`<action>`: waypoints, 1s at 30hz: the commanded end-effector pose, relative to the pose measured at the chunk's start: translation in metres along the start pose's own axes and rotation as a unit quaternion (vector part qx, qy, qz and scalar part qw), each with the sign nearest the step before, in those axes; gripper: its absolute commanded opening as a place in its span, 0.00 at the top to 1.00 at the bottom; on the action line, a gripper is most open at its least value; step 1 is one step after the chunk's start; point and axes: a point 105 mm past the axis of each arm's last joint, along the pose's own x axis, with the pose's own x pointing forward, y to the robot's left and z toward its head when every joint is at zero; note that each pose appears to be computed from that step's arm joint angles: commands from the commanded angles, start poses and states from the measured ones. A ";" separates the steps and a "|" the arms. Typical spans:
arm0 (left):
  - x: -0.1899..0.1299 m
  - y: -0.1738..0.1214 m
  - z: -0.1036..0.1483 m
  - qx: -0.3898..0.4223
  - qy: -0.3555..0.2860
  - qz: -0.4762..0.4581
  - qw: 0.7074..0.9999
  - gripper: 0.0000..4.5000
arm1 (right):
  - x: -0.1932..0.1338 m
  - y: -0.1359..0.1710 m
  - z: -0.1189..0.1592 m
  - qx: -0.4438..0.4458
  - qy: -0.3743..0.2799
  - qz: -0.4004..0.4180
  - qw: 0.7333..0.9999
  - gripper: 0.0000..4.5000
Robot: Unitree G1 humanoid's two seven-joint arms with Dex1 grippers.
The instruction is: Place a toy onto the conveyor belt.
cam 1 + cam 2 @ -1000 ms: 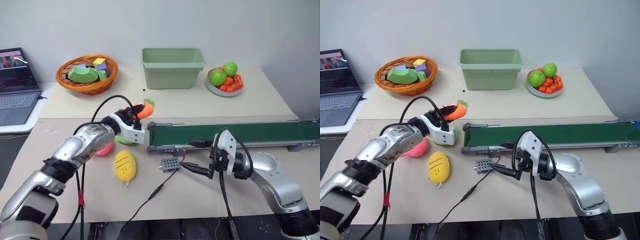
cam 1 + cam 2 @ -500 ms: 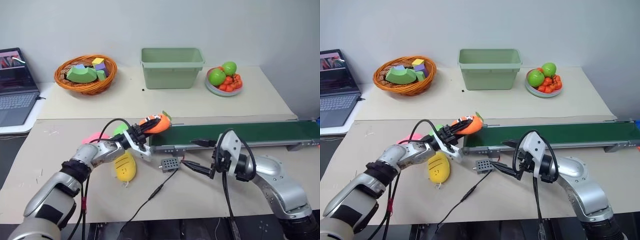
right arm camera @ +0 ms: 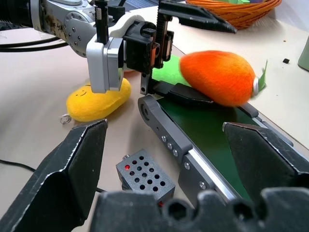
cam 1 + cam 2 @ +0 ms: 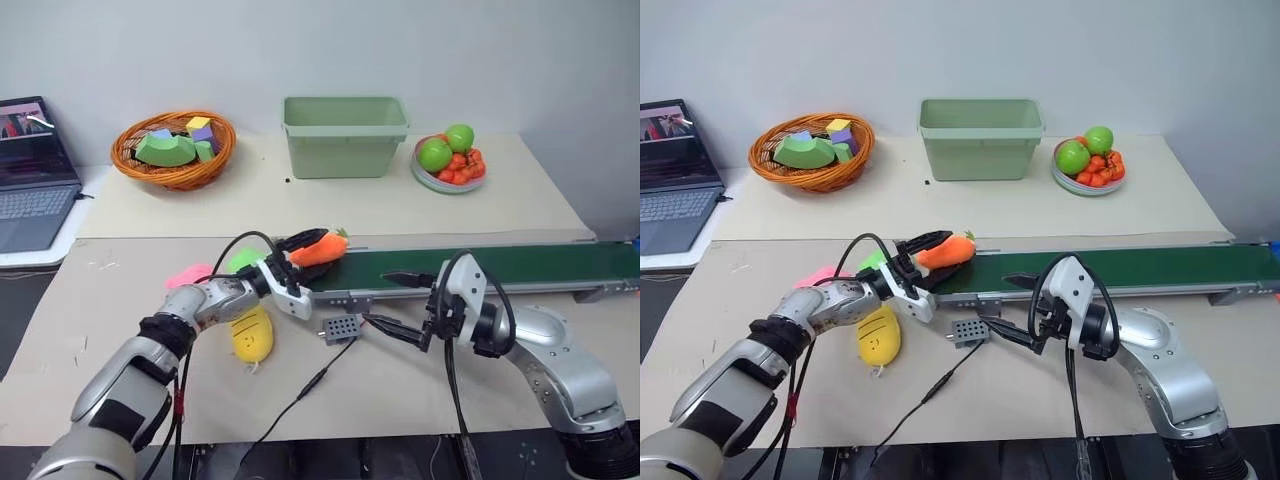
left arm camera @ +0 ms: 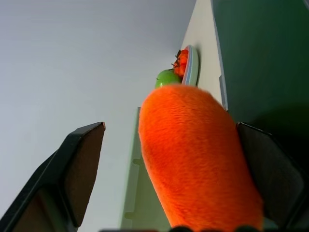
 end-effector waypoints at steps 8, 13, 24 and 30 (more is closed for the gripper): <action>0.000 0.017 0.016 -0.011 -0.035 0.019 0.999 0.00 | 0.000 -0.005 0.010 -0.013 -0.018 -0.007 1.000 0.00; -0.008 0.022 0.013 -0.021 -0.023 0.021 0.999 0.00 | 0.001 -0.005 0.011 -0.014 -0.020 -0.007 1.000 0.00; -0.051 0.054 -0.021 -0.312 0.071 0.022 0.947 0.00 | -0.004 -0.011 0.012 -0.020 -0.013 -0.011 1.000 0.00; -0.071 0.057 0.007 -0.555 0.023 -0.044 0.830 0.00 | -0.004 -0.015 0.012 -0.022 -0.011 -0.009 1.000 0.00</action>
